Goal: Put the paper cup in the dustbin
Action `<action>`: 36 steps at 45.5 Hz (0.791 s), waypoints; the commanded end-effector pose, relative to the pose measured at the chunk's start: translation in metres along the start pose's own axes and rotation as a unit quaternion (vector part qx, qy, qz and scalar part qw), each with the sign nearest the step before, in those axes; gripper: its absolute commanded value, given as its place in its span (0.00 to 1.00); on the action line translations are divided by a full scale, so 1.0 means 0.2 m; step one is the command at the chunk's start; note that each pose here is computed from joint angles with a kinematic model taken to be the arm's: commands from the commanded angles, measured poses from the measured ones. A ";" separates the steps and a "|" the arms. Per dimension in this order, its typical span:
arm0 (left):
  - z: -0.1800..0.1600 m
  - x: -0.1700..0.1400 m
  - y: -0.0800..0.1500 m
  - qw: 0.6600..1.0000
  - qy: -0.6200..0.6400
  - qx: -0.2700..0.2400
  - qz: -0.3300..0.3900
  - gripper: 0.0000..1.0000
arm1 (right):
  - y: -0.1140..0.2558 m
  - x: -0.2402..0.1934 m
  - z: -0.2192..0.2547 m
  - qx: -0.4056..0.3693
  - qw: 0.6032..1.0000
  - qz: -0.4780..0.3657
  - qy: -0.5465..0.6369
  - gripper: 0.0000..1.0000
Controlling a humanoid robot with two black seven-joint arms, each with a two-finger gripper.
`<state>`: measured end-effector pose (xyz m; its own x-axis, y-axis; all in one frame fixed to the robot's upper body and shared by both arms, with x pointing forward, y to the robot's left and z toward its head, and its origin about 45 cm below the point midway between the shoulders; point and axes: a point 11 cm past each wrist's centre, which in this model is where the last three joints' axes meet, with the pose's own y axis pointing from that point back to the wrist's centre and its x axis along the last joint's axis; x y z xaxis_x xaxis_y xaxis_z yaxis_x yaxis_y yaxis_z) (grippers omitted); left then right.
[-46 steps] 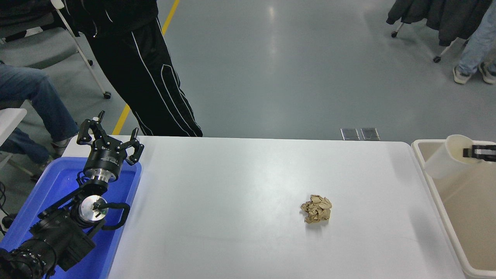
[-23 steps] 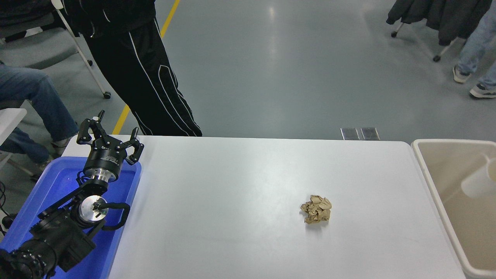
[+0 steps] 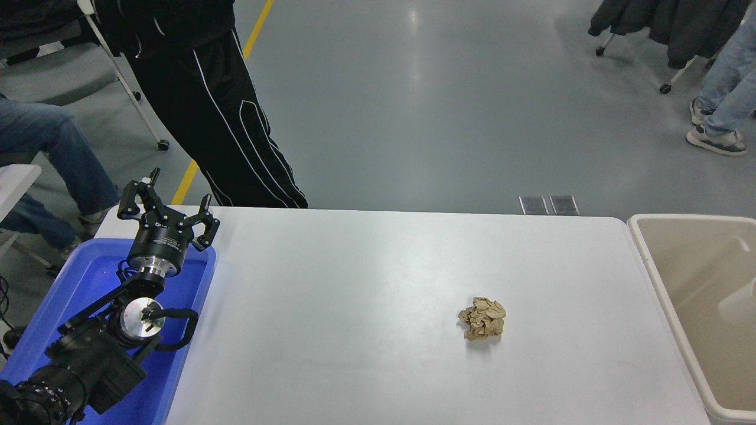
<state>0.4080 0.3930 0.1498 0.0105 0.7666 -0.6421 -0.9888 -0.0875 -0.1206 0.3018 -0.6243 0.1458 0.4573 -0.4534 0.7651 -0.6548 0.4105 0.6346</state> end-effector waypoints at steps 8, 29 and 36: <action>0.00 0.00 0.00 1.000 0.000 0.000 -0.001 1.00 | -0.02 -0.10 0.02 -0.031 0.998 0.023 -0.042 0.00; 0.00 0.00 0.00 1.000 0.000 0.000 -0.001 1.00 | -0.03 -0.10 0.01 -0.033 0.998 0.022 -0.046 0.69; 0.00 0.00 0.00 1.000 0.000 0.000 0.000 1.00 | -0.03 -0.09 0.01 -0.030 0.997 0.027 -0.058 0.91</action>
<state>0.4078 0.3930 0.1496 0.0114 0.7661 -0.6426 -0.9889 -0.0867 -0.1209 0.2948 -0.6194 0.1269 0.3707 -0.5028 0.7809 -0.6332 0.4783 0.6085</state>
